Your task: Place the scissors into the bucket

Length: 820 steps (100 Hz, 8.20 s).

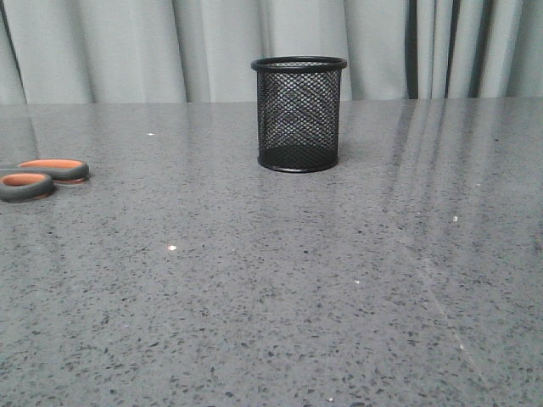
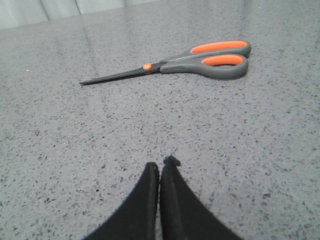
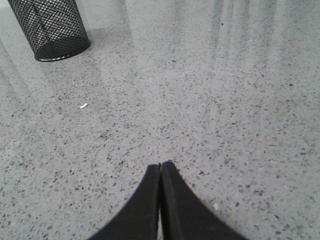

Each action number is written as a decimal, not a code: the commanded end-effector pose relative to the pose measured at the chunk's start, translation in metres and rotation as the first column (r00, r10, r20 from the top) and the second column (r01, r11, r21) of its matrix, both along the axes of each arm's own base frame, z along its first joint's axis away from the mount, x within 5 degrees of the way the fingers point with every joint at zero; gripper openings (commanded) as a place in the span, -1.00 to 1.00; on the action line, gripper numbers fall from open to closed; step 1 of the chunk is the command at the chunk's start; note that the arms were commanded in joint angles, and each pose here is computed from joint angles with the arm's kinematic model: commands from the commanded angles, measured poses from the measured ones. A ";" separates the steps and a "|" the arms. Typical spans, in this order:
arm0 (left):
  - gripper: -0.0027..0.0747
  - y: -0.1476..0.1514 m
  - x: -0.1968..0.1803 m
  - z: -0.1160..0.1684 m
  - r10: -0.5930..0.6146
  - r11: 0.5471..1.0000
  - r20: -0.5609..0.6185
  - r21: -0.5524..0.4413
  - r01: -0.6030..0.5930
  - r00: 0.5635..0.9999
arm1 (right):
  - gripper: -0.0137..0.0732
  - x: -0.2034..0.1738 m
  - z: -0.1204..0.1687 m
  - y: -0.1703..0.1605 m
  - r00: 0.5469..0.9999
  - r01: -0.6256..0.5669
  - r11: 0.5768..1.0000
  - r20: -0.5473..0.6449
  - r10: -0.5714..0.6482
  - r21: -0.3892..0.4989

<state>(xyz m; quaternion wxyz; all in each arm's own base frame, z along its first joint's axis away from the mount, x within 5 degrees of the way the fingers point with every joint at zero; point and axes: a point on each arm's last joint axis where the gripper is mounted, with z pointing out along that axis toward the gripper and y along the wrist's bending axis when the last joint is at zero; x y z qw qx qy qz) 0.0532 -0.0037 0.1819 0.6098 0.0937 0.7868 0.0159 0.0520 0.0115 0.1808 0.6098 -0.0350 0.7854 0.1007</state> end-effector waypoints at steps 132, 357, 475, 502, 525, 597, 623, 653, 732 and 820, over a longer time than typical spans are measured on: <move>-0.98 0.000 0.000 -0.009 0.000 1.000 0.017 -0.016 0.001 1.000 | -0.80 0.000 0.002 -0.001 0.998 0.007 1.000 0.058 -0.006 -0.008; -0.98 0.006 -0.001 0.040 0.184 0.849 0.458 -0.520 0.094 0.869 | -0.80 -0.006 0.063 -0.007 0.861 -0.031 0.949 0.490 -0.135 0.315; 0.07 -0.030 0.099 0.175 -0.336 0.764 -0.297 0.469 0.443 0.894 | -0.80 0.031 0.172 0.005 0.982 0.004 1.000 0.187 -0.008 0.022; 0.07 -0.051 0.160 0.152 -0.269 0.490 -0.679 0.514 0.704 0.683 | -0.80 0.031 0.172 0.005 0.982 0.003 1.000 0.187 -0.008 0.024; 0.07 -0.058 0.206 0.162 -0.173 0.318 -0.715 0.611 0.725 0.678 | -0.80 0.031 0.171 0.005 0.984 0.003 1.000 0.180 -0.007 0.022; -0.03 -0.032 0.232 0.141 -0.330 0.208 -0.855 0.349 0.914 0.401 | -0.80 0.031 0.174 0.006 0.976 -0.005 1.000 0.216 -0.001 0.030; -0.03 -0.029 0.258 0.142 -0.387 0.186 -0.831 0.355 0.916 0.400 | -0.80 0.030 0.174 0.010 0.976 -0.048 0.998 0.216 0.041 0.030; -0.03 -0.028 0.284 0.122 -0.366 0.175 -0.854 0.328 0.928 0.371 | -0.80 0.030 0.171 0.010 0.982 -0.049 0.999 0.184 0.044 0.023; -0.03 0.002 0.304 0.103 -0.366 0.304 -0.827 0.327 0.895 0.426 | -0.80 0.030 0.170 0.010 0.984 -0.049 0.999 0.172 0.045 0.021; -0.03 -0.018 0.303 0.096 -0.462 0.257 -0.813 0.259 0.931 0.354 | -0.80 0.030 0.170 0.010 0.984 -0.049 0.999 0.172 0.045 0.021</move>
